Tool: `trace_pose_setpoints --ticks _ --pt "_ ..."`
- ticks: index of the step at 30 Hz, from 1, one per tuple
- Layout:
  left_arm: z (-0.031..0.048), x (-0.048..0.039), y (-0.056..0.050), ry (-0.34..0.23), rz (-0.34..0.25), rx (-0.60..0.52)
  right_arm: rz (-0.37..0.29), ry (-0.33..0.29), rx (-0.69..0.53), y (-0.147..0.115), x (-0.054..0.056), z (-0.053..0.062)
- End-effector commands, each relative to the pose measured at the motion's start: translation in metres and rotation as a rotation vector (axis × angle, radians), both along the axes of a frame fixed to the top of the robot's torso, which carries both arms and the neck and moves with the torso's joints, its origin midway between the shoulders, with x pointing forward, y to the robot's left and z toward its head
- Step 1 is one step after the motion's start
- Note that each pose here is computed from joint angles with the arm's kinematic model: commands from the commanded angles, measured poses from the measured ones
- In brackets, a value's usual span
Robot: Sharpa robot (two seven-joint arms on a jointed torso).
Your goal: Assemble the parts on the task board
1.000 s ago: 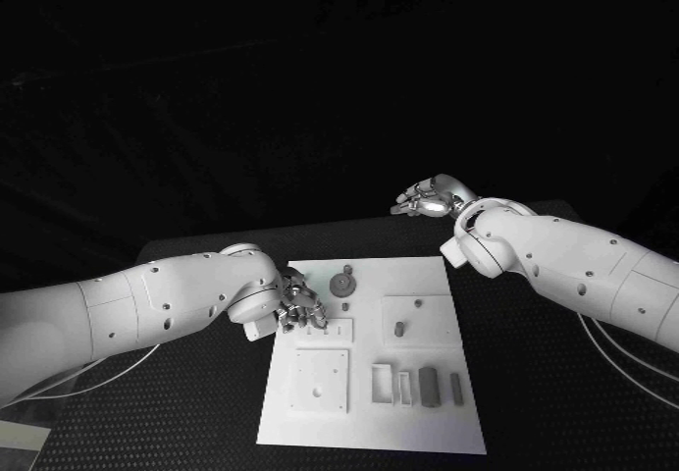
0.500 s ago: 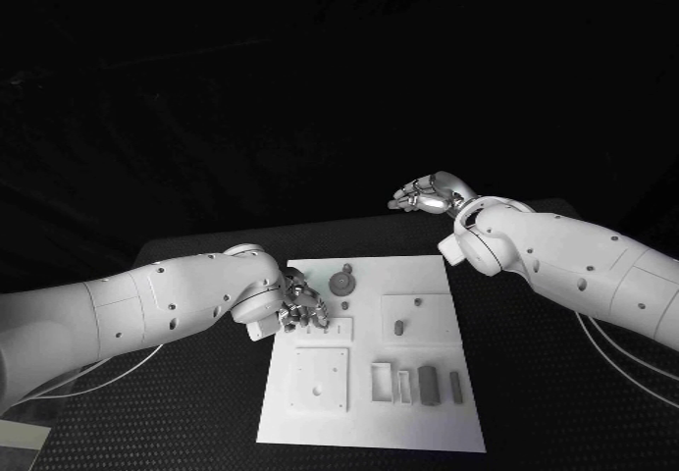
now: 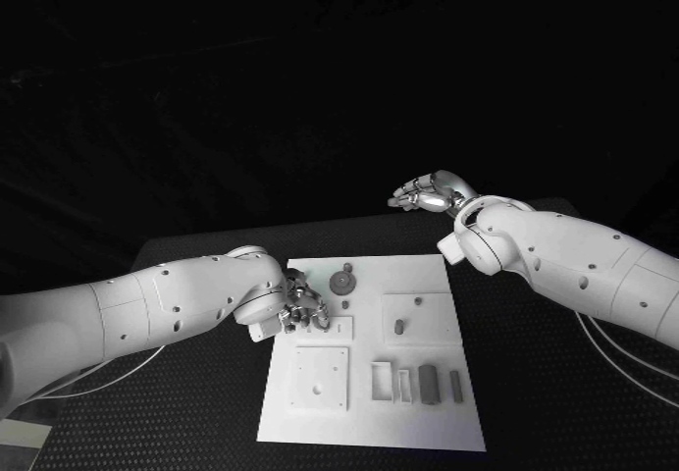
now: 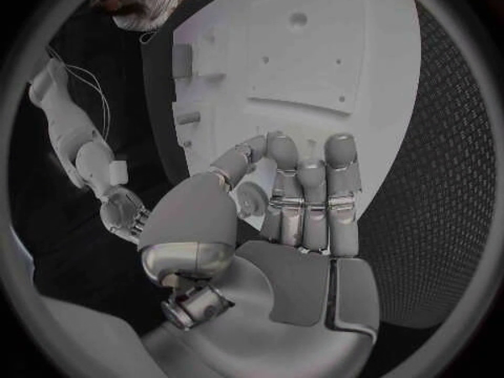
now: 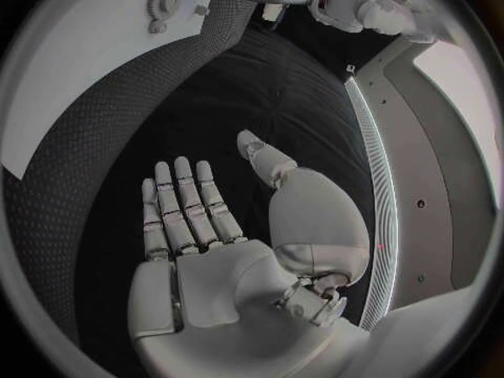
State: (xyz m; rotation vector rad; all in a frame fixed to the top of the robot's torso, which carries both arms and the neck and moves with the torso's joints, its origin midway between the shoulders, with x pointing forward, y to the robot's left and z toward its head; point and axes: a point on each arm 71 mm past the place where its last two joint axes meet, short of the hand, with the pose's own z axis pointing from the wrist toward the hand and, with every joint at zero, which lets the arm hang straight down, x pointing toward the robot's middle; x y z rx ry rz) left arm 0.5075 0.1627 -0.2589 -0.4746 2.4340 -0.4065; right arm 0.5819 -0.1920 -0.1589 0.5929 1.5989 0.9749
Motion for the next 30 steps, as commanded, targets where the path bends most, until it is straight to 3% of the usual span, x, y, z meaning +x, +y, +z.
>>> trace_pose_setpoints --ticks 1,30 --pt "-0.0020 -0.0005 -0.0018 -0.001 -0.015 0.011 0.011 -0.006 0.012 0.0014 -0.0002 0.0012" --pt "-0.0061 -0.0024 -0.0028 0.003 -0.052 0.043 0.018 0.003 0.013 0.0030 -0.0004 0.0006"
